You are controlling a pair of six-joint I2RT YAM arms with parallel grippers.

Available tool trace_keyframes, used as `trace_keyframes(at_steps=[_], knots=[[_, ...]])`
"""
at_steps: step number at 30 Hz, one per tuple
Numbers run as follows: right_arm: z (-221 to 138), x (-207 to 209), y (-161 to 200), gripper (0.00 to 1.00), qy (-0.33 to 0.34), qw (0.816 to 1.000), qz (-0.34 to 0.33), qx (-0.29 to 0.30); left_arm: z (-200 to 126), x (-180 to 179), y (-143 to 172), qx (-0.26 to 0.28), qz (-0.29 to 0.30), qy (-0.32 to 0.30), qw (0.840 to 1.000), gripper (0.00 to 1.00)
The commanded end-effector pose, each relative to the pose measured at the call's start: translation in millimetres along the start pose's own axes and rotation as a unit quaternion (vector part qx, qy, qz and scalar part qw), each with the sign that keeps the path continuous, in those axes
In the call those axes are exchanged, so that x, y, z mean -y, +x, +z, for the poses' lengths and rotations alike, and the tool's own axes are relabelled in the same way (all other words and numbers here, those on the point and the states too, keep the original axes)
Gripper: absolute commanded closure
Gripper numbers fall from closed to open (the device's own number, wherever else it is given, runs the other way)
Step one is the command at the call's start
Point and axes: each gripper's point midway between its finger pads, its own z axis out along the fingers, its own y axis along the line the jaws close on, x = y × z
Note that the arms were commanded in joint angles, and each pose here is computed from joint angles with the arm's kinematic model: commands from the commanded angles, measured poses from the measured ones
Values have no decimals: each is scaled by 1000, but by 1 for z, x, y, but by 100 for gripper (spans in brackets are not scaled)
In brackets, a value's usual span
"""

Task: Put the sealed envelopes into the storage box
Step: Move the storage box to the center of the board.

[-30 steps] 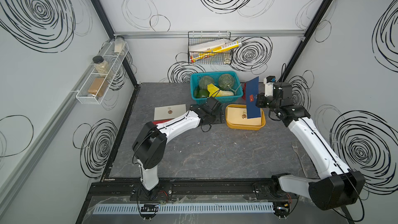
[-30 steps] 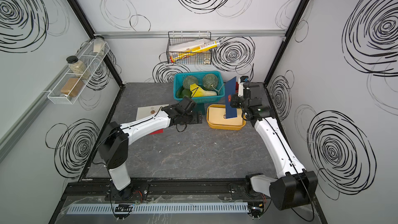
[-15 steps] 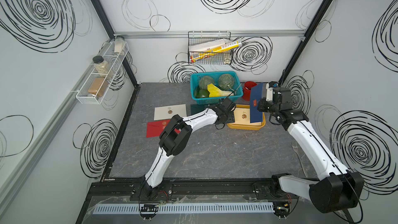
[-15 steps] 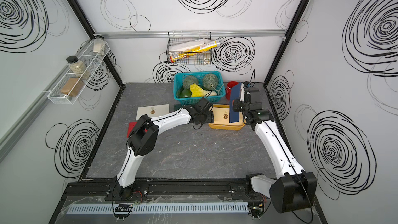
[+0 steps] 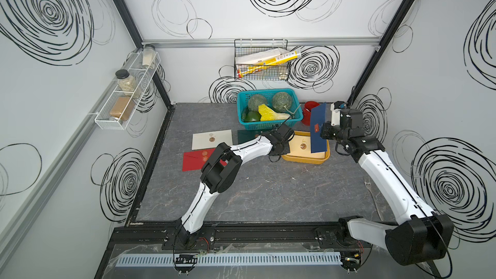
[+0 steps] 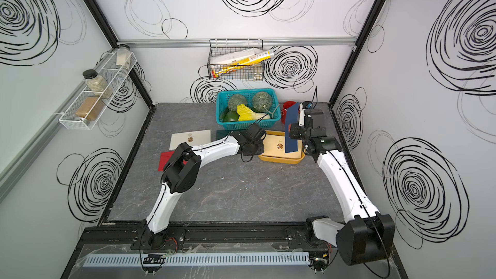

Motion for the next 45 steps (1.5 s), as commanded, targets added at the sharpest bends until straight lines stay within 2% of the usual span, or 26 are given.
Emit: trace_keyframes(at_steps=[1, 7, 11, 15, 18, 23, 26, 29, 31, 33, 35, 37, 42, 45], knots=[[-10, -21, -11, 100, -59, 998, -28, 9, -11, -9, 8, -2, 2, -9, 1000, 91], [-14, -63, 11, 100, -184, 980, -75, -34, -42, -44, 17, 6, 3, -32, 999, 96], [-21, -96, 35, 100, -263, 956, -120, -56, -72, -79, 18, 7, 1, -38, 999, 96], [-25, -130, 67, 100, -317, 927, -179, -93, -99, -121, 31, -11, 40, -68, 997, 96], [-30, -153, 90, 100, -359, 903, -209, -107, -117, -149, 42, -17, 47, -73, 996, 95], [-35, -168, 115, 100, -405, 872, -248, -119, -127, -180, 60, -40, 58, -70, 995, 93], [-35, -171, 116, 100, -412, 864, -266, -116, -126, -187, 68, -49, 60, -80, 994, 92], [-40, -176, 120, 100, -437, 845, -283, -122, -124, -191, 74, -52, 46, -78, 995, 87], [-43, -180, 124, 100, -451, 833, -297, -122, -125, -190, 77, -51, 41, -73, 995, 76], [-41, -181, 129, 100, -451, 828, -307, -127, -130, -188, 75, -44, 38, -70, 996, 65], [-36, -183, 133, 100, -452, 826, -308, -136, -141, -187, 66, -27, 33, -71, 997, 50], [-35, -189, 138, 100, -459, 819, -312, -145, -158, -187, 53, -2, 24, -71, 997, 42], [-26, -207, 152, 100, -463, 801, -341, -168, -197, -218, 15, 57, -34, -82, 994, 41], [-16, -211, 166, 100, -454, 791, -358, -201, -207, -247, 7, 67, -67, -97, 991, 41]])
